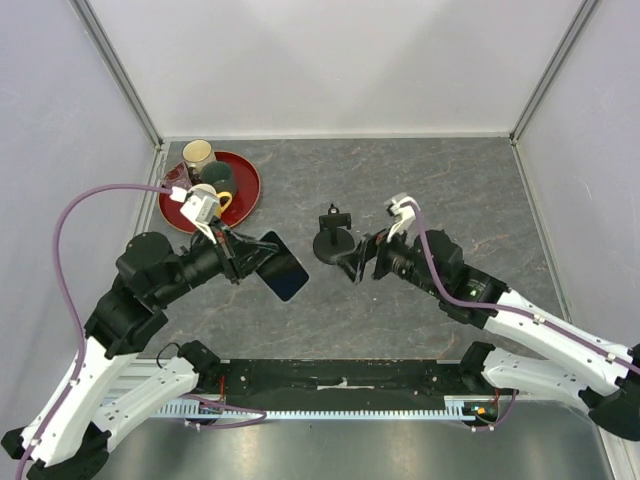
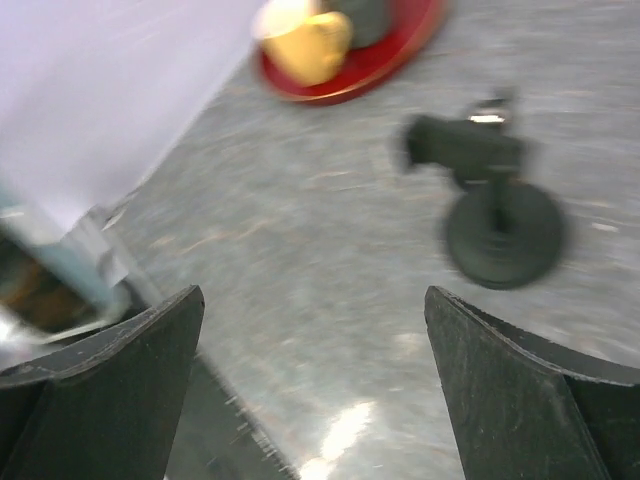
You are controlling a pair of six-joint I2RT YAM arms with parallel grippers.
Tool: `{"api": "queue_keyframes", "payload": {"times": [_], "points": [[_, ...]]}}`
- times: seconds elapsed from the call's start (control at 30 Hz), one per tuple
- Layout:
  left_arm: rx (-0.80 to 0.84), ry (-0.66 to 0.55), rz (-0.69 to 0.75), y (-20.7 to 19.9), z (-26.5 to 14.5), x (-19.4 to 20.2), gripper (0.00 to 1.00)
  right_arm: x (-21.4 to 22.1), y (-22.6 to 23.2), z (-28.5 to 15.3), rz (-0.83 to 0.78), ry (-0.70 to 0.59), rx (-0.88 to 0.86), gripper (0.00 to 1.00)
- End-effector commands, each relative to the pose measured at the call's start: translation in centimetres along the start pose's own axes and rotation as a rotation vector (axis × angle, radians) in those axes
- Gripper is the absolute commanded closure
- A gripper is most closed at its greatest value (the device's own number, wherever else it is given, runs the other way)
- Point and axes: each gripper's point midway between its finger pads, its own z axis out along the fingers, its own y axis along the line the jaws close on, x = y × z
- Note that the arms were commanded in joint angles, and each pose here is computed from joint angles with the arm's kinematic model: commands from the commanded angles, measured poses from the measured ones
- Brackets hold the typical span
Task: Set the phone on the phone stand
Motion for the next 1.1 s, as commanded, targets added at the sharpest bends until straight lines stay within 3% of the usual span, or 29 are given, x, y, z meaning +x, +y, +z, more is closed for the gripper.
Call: {"api": "queue_keyframes", "payload": {"times": [0.0,0.13,0.23,0.27,0.37,0.63,0.9,1.07], "points": [[-0.166,-0.156,0.059,2.3,-0.7,-4.0,0.98,-1.6,-8.9,-1.1,-0.001,-0.044,0.406,0.02],[-0.14,-0.157,0.098,2.1,0.8,-4.7,0.98,-1.6,-11.6,0.8,-0.081,0.019,0.492,0.03],[-0.143,-0.15,0.104,2.4,2.2,-5.0,0.98,-2.1,-12.1,2.5,-0.143,0.039,0.486,0.14],[-0.143,-0.167,0.107,2.4,2.5,-5.5,0.98,-2.3,-11.8,3.1,-0.155,0.038,0.462,0.24],[-0.16,-0.174,0.109,3.0,3.5,-5.8,0.98,-2.1,-12.0,4.9,-0.182,0.05,0.442,0.4],[-0.143,-0.16,0.142,3.0,4.4,-5.6,0.98,-1.8,-12.5,7.1,-0.216,0.061,0.429,0.44],[-0.08,-0.182,0.197,2.2,4.6,-5.9,0.98,-1.4,-13.1,7.8,-0.234,0.062,0.428,0.69],[-0.045,-0.168,0.172,1.9,5.8,-5.5,0.98,-2.1,-13.0,8.3,-0.286,0.056,0.377,0.72]]}}
